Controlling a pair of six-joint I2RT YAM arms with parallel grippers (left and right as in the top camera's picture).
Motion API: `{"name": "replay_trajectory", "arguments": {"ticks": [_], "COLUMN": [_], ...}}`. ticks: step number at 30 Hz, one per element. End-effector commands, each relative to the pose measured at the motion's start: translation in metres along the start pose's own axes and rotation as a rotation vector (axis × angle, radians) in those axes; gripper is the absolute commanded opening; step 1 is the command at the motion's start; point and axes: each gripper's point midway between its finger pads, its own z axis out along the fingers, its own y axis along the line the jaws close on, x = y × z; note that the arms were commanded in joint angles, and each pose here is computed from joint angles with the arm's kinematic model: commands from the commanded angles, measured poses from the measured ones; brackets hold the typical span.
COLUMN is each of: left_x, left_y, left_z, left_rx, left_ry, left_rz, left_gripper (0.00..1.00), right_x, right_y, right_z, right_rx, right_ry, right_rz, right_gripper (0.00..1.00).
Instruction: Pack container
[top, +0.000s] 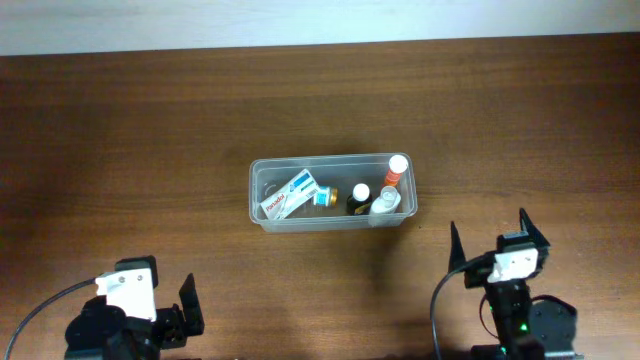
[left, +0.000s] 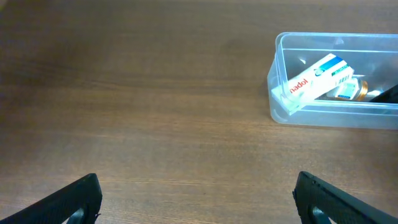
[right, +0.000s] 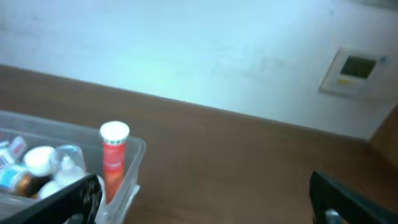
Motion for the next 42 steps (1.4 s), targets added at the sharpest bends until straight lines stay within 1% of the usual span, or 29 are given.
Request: {"name": "replay_trajectory", "arguments": {"ticks": [1,3,4,42], "left_x": [0.001,0.001,0.001,0.002], "left_y": [-0.002,-0.002,-0.002,-0.002], "left_z": [0.0,0.0,0.0,0.001], "left_rx": [0.012,0.012,0.012,0.009], "left_ry": [0.0,0.0,0.0,-0.001], "left_rz": [0.015,0.015,0.015,0.015], "left_gripper": [0.99,0.99,0.99,0.99], "right_x": [0.027,0.038,0.047,0.048], "right_y": [0.008,0.011,0.012,0.012], "right_z": [0.011,0.016,0.016,0.017], "right_rx": [-0.02,-0.02,-0.022,-0.024], "right_ry": [-0.001,-0.012,0.015,0.02], "right_rz": [-0.039,-0.04,-0.037,-0.034], "right_gripper": [0.98,0.98,0.98,0.98]}}
